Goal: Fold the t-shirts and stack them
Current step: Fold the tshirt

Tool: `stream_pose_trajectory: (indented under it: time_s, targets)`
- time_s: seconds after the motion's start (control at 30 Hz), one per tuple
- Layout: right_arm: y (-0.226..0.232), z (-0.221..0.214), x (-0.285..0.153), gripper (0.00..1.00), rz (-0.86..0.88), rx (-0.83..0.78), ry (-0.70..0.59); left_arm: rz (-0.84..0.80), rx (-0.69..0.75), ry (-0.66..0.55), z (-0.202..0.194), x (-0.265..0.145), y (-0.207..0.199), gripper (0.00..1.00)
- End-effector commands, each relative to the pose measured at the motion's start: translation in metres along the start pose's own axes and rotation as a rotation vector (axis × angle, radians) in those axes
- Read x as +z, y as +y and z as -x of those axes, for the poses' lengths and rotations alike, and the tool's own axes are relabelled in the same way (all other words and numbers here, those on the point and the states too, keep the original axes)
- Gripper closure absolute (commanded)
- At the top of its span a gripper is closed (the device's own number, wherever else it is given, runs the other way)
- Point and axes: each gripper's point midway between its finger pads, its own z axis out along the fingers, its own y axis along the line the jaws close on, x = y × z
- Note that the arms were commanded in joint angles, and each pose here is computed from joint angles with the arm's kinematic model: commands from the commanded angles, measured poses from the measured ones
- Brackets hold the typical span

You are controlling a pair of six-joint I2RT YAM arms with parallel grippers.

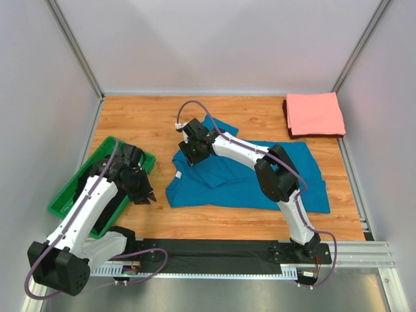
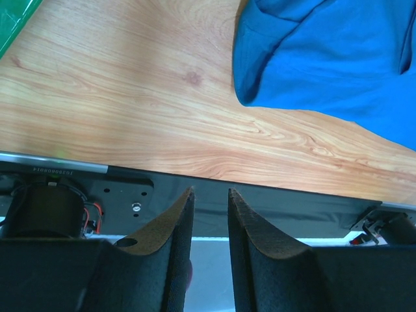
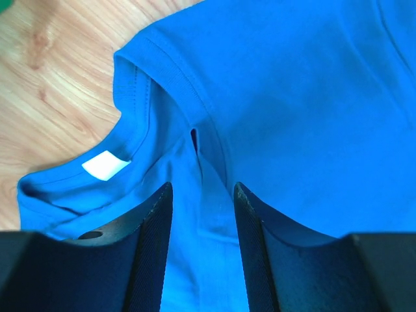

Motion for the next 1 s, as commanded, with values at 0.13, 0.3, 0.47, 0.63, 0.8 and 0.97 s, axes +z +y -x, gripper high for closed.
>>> stream_pose_trajectory:
  time_s: [0.13, 0.3, 0.47, 0.63, 0.8, 0.97]
  targets:
    - [-0.002, 0.014, 0.012, 0.58, -0.01, -0.044, -0.034, 0.023, -0.014, -0.02, 0.002, -0.006, 0.005, 0.66]
    - [-0.02, 0.031, 0.0, 0.93, -0.116, -0.037, -0.088, 0.027, -0.012, -0.028, 0.005, -0.008, 0.004, 0.66]
    - [-0.022, 0.048, -0.022, 1.0, -0.107, -0.019, -0.149, 0.05, -0.013, -0.034, 0.008, -0.005, 0.007, 0.66]
    - [-0.026, 0.052, -0.038, 1.0, -0.102, 0.005, -0.177, 0.101, -0.013, -0.041, 0.017, 0.002, 0.01, 0.66]
    - [-0.037, 0.055, -0.046, 1.0, -0.105, 0.053, -0.202, 0.111, -0.019, -0.024, 0.019, 0.008, 0.008, 0.66]
    - [-0.04, 0.056, -0.052, 1.0, -0.083, 0.063, -0.206, 0.107, -0.018, -0.04, 0.024, 0.013, 0.006, 0.66]
